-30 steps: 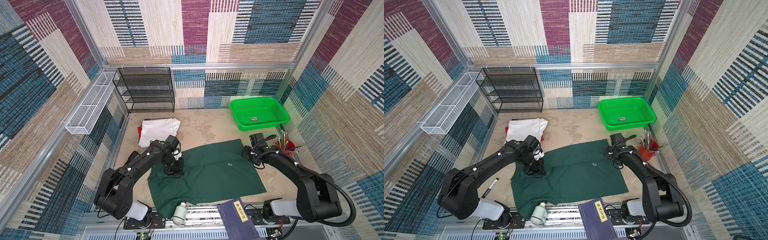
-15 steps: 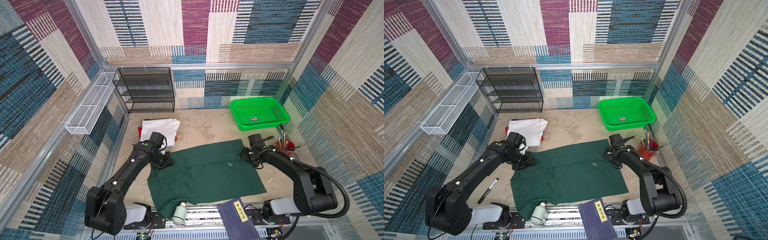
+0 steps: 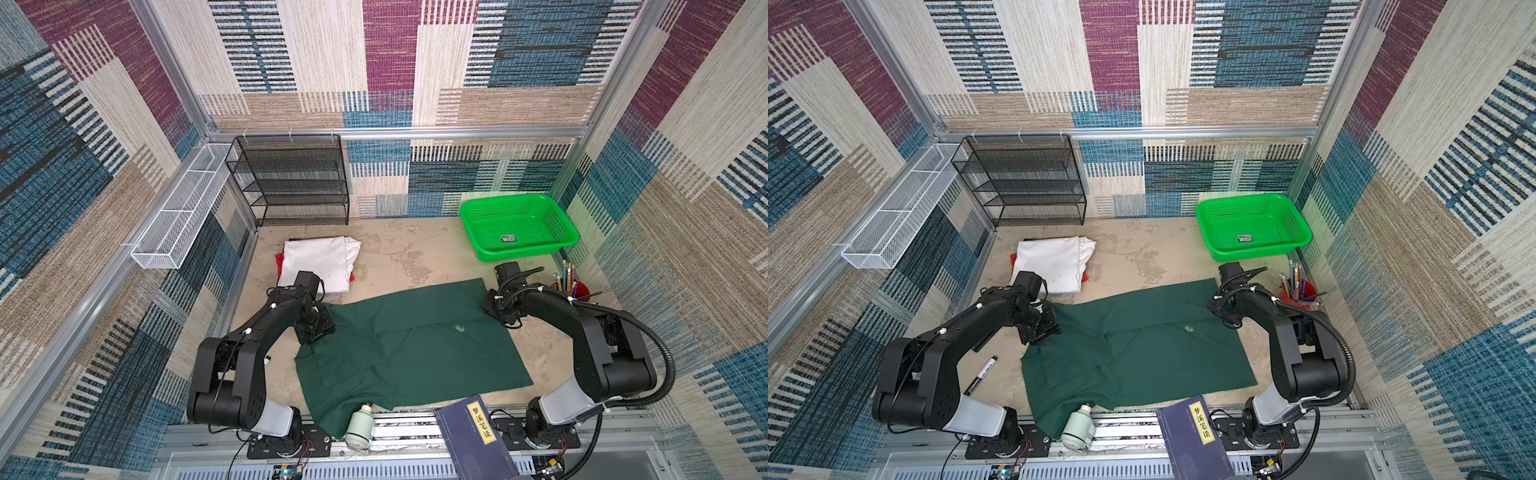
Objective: Fold and stack the t-shirts
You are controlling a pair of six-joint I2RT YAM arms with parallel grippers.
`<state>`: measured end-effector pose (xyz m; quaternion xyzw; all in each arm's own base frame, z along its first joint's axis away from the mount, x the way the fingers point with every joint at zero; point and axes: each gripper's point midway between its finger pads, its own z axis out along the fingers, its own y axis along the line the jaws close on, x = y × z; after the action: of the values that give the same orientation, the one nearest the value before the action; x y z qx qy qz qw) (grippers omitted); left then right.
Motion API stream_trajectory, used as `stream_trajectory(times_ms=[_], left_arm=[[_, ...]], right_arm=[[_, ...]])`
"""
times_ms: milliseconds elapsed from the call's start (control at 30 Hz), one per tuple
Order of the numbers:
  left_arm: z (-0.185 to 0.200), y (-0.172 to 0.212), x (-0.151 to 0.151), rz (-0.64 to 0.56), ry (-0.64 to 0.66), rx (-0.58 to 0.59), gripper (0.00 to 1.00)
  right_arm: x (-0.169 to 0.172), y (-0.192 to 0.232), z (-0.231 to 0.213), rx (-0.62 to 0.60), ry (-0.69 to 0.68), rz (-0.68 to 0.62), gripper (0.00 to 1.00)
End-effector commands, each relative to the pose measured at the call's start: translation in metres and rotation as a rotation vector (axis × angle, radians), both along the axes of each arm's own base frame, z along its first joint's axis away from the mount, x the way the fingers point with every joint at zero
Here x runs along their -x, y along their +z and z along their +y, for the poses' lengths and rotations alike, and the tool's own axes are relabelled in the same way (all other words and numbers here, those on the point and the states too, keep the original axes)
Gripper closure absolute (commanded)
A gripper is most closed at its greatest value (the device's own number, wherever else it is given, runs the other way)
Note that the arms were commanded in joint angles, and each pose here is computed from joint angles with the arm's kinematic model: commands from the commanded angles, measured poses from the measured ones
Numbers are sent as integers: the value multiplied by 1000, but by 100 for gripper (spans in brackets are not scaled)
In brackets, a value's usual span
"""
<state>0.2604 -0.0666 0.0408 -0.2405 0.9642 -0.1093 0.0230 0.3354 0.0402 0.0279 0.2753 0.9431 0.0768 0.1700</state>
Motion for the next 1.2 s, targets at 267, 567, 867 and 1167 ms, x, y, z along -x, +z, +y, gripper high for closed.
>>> stream_trajectory(times_ms=[267,567,867,1167], left_arm=[[17,-31,23,116,128,-86,58],[23,-39,39,169,141,-121,59],[24,-36,41,174,157,-125,60],[32,26,-3,-29,100,-168,58]], right_arm=[[-7,1,6,-47,16,-9,100],[-28,40,-19,97,62,-112,100],[-27,49,-49,308,100,-84,93],[-58,81,-12,140,170,-222,48]])
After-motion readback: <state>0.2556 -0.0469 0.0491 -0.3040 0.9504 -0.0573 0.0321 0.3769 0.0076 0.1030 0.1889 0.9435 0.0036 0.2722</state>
